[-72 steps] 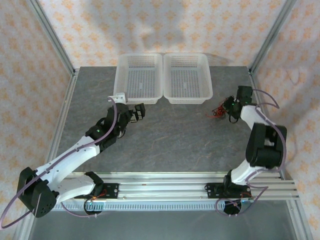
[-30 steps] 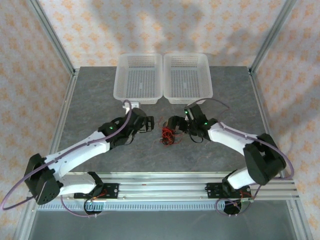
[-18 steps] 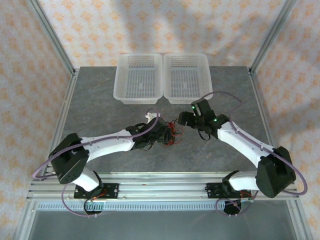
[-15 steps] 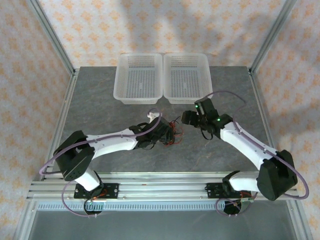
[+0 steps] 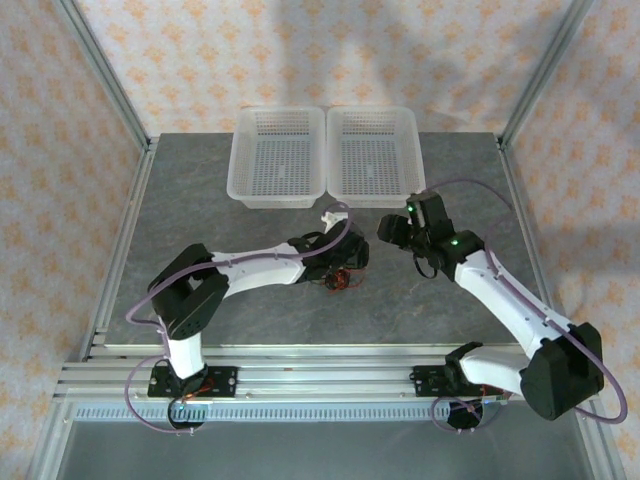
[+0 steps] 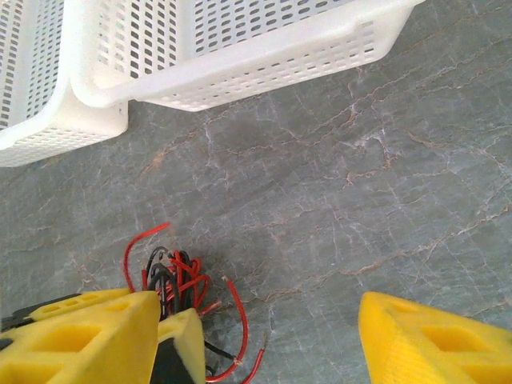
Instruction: Untangle the cables
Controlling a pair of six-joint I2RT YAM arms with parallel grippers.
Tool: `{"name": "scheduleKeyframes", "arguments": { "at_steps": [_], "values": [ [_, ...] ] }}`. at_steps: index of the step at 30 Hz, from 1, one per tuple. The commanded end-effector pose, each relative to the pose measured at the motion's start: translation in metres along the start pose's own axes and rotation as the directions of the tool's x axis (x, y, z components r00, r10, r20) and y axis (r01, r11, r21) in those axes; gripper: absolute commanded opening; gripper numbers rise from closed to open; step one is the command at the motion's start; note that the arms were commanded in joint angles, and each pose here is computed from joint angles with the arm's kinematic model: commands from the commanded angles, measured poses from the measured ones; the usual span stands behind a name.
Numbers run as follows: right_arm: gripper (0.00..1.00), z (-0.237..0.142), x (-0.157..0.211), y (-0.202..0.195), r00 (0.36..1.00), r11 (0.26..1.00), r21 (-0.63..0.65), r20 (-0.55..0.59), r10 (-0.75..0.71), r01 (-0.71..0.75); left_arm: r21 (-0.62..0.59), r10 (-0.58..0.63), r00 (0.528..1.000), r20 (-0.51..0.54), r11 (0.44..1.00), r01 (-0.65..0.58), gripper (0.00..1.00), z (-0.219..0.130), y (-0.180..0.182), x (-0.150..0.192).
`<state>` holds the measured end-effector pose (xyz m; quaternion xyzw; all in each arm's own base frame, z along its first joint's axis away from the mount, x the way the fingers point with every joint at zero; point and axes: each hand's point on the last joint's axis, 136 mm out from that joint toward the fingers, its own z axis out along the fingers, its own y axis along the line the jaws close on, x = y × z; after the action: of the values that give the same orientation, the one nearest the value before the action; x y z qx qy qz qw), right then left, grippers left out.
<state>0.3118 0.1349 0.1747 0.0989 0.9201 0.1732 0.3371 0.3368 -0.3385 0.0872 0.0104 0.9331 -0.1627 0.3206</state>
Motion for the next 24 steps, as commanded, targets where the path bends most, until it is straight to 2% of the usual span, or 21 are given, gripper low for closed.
{"name": "scheduleKeyframes", "arguments": {
  "at_steps": [1,8,10,12,16,17,20,24],
  "values": [
    [0.65,-0.005,-0.004,-0.004,1.000,1.000,0.006,0.026,0.008,-0.008,-0.073,0.083,0.996,-0.030,0.994,-0.085,0.72,0.004,0.004,0.009],
    [0.63,-0.009,-0.003,-0.009,0.999,1.000,0.011,0.037,0.017,-0.018,-0.230,0.177,0.980,-0.088,0.954,-0.193,0.71,0.013,0.014,0.029],
    [0.61,-0.010,-0.002,-0.010,0.999,1.000,0.011,0.038,0.020,-0.020,-0.263,0.191,0.978,-0.085,0.942,-0.207,0.66,0.013,0.017,0.028],
    [0.58,-0.011,-0.003,-0.011,0.999,1.000,0.011,0.040,0.021,-0.022,-0.292,0.201,0.977,-0.078,0.932,-0.215,0.51,0.014,0.020,0.027],
    [0.50,-0.014,-0.003,-0.013,0.999,1.000,0.011,0.047,0.025,-0.025,-0.332,0.209,0.977,-0.049,0.919,-0.214,0.01,0.012,0.022,0.019],
    [0.46,-0.014,-0.004,-0.014,0.998,1.000,0.011,0.050,0.029,-0.029,-0.334,0.210,0.977,-0.041,0.918,-0.211,0.00,0.011,0.021,0.016],
    [0.45,-0.015,-0.004,-0.015,0.998,0.999,-0.012,0.048,0.043,-0.043,-0.297,0.207,0.978,-0.006,0.934,-0.199,0.00,0.001,0.007,0.006],
    [0.44,-0.012,-0.003,-0.020,0.994,0.991,-0.090,0.030,0.102,-0.099,-0.097,0.155,0.986,0.054,0.984,-0.149,0.00,-0.033,-0.033,-0.016]
  ]
}}
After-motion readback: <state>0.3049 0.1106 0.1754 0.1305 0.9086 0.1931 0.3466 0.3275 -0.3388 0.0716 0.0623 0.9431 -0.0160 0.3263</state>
